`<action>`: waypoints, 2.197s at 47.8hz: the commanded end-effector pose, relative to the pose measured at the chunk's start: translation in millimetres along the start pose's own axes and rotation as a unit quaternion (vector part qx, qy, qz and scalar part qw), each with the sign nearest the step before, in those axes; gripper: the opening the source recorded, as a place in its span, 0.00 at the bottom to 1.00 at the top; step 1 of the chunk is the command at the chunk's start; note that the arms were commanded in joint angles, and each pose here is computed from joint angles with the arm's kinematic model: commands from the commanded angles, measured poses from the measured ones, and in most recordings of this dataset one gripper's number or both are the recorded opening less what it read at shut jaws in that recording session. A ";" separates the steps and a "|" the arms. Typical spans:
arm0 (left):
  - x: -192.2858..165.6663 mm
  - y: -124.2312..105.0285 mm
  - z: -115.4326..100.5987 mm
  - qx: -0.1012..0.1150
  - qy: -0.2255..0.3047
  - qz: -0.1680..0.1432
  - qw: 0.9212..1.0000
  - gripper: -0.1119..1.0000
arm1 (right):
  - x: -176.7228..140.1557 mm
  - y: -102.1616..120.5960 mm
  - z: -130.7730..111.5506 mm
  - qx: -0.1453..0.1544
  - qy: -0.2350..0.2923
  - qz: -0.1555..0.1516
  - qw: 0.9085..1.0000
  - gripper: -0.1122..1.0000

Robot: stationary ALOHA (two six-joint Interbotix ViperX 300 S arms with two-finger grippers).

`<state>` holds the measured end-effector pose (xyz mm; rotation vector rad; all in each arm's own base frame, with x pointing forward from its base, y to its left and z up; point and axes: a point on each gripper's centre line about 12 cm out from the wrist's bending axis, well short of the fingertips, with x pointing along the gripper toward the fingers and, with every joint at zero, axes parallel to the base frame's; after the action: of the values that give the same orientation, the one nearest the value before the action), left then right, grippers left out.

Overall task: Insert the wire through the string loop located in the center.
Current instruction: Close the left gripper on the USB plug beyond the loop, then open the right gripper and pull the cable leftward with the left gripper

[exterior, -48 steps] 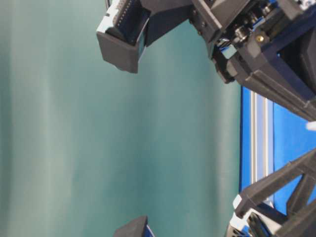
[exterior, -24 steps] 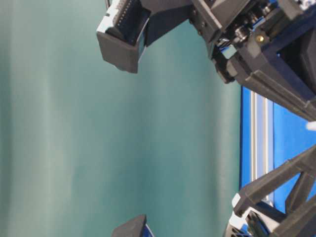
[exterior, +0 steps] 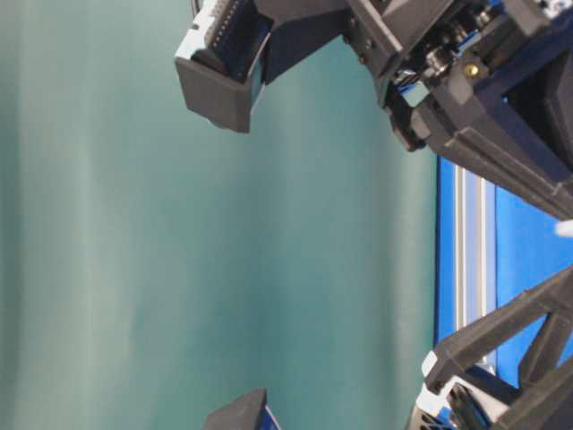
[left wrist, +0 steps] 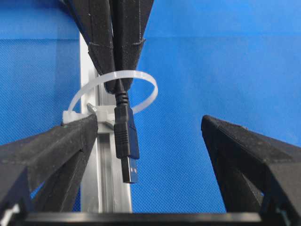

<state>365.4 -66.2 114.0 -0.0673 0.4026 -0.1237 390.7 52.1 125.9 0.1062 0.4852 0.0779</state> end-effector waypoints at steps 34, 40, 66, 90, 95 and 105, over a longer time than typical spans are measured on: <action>0.5 13.6 10.0 -0.028 -0.006 0.018 0.999 0.17 | -0.1 2.3 11.5 -0.001 -0.019 0.004 1.000 0.07; 1.0 14.0 12.1 -0.028 -0.008 0.019 0.999 0.17 | 0.1 2.4 12.1 -0.001 -0.020 0.004 1.000 0.07; 0.8 13.9 12.6 -0.029 -0.009 0.019 0.999 0.17 | -0.1 2.7 10.0 -0.003 -0.010 0.005 1.000 0.46; -8.7 14.5 7.5 -0.028 -0.003 0.019 0.999 0.17 | -8.8 2.9 11.8 -0.003 0.000 0.004 1.000 0.88; -18.2 13.9 3.4 -0.028 0.001 0.019 0.999 0.17 | -11.0 2.7 9.9 -0.003 0.008 0.003 1.000 0.88; -49.0 14.1 -14.1 -0.028 0.019 0.018 0.999 0.17 | -13.6 3.4 10.3 -0.004 0.016 0.003 1.000 0.88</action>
<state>323.7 -46.0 108.1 -0.1092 0.4778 -0.0710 381.9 52.4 128.0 0.0953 0.5526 0.0839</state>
